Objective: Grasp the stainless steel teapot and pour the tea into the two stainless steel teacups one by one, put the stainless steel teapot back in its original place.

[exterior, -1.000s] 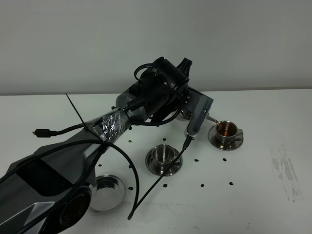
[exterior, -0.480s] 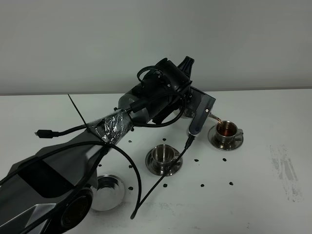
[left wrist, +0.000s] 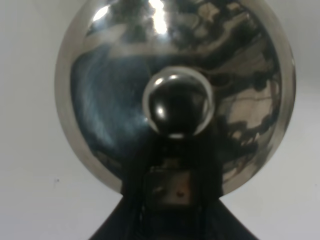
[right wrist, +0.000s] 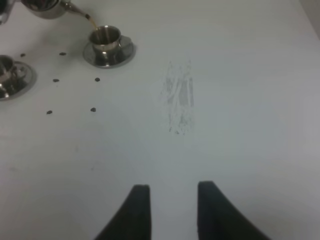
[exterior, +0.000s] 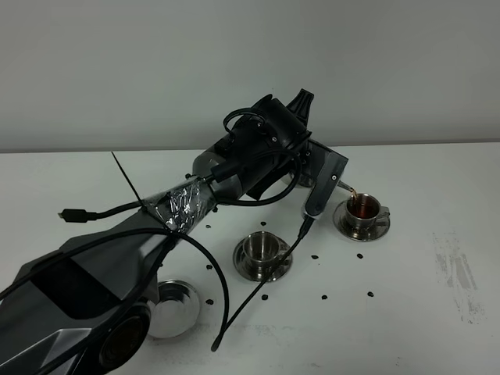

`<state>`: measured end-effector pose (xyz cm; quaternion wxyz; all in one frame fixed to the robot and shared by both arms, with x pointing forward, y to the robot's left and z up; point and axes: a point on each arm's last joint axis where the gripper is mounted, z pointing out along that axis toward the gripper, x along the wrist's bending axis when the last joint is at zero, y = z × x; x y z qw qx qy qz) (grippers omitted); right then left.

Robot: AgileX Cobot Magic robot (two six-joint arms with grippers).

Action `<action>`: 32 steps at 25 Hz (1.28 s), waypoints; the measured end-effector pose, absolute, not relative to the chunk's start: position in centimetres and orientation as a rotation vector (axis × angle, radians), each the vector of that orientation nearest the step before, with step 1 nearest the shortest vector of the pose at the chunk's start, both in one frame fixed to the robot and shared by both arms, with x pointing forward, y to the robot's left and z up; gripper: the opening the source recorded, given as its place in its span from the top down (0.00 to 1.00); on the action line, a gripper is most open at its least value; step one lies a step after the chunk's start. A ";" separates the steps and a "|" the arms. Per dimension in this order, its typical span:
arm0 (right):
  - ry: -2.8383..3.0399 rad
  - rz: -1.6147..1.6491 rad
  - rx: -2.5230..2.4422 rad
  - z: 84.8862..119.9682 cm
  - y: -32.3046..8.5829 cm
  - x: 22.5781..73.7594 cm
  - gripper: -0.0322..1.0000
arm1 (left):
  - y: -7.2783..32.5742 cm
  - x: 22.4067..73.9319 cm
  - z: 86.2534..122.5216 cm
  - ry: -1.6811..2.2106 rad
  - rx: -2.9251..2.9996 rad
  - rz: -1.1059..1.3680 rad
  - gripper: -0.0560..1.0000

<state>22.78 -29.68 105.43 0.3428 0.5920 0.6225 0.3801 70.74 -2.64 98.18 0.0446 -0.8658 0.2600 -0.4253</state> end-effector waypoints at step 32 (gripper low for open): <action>1.618 0.988 1.539 105.4 -29.7 22.8 0.74 | -2.9 70.7 98.4 0.824 -2.586 -1.324 0.72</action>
